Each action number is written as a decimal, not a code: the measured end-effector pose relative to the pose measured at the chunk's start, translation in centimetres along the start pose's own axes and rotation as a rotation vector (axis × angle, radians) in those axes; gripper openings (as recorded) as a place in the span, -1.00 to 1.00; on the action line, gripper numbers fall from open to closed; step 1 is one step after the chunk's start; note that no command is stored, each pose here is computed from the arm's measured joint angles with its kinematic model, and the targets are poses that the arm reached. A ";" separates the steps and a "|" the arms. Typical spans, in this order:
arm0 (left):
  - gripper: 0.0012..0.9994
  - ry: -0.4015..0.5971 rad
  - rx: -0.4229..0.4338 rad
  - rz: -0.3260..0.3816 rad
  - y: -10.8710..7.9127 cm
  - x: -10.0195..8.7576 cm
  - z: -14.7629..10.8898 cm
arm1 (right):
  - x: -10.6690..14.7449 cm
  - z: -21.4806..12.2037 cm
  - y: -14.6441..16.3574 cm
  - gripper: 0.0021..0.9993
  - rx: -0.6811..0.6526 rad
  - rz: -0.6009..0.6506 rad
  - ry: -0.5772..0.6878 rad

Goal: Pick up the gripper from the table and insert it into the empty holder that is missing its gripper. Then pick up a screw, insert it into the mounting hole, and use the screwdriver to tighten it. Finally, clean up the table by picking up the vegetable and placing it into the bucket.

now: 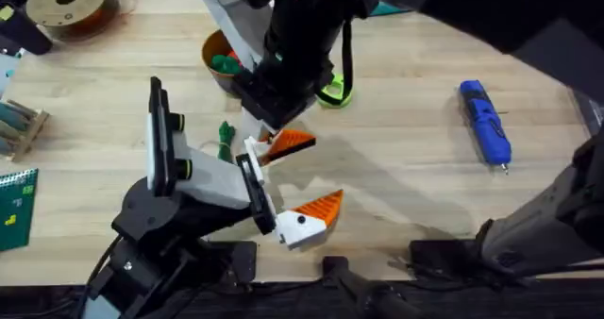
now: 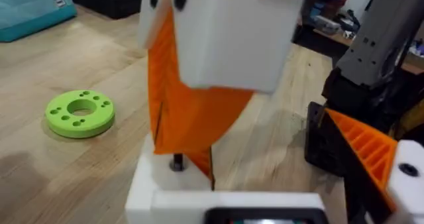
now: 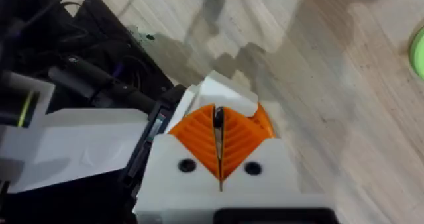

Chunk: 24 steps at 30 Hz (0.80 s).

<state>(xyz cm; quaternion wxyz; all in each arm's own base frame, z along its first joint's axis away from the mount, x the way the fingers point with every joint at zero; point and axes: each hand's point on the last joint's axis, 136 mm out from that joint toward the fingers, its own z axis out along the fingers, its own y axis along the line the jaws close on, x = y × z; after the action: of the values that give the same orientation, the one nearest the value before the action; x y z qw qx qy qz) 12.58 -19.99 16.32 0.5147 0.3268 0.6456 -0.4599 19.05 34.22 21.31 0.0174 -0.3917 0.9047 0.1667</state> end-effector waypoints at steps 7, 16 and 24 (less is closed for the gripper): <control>0.98 -0.002 0.001 0.006 0.0 -0.1 0.0 | 0.4 0.0 -0.5 -0.99 0.035 0.000 0.013; 0.98 -0.002 0.006 0.024 -0.1 -0.1 0.0 | 0.4 0.0 -0.5 -0.99 0.064 -0.010 0.023; 0.98 -0.002 0.005 0.031 -0.1 -0.1 0.0 | 0.4 -0.1 -0.4 -0.99 0.070 -0.015 0.020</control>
<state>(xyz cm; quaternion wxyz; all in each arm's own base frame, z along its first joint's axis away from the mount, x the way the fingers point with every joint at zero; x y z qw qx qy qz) 12.51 -20.02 16.39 0.5215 0.3374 0.6390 -0.4538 19.07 33.67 21.20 0.0232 -0.3994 0.9071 0.1306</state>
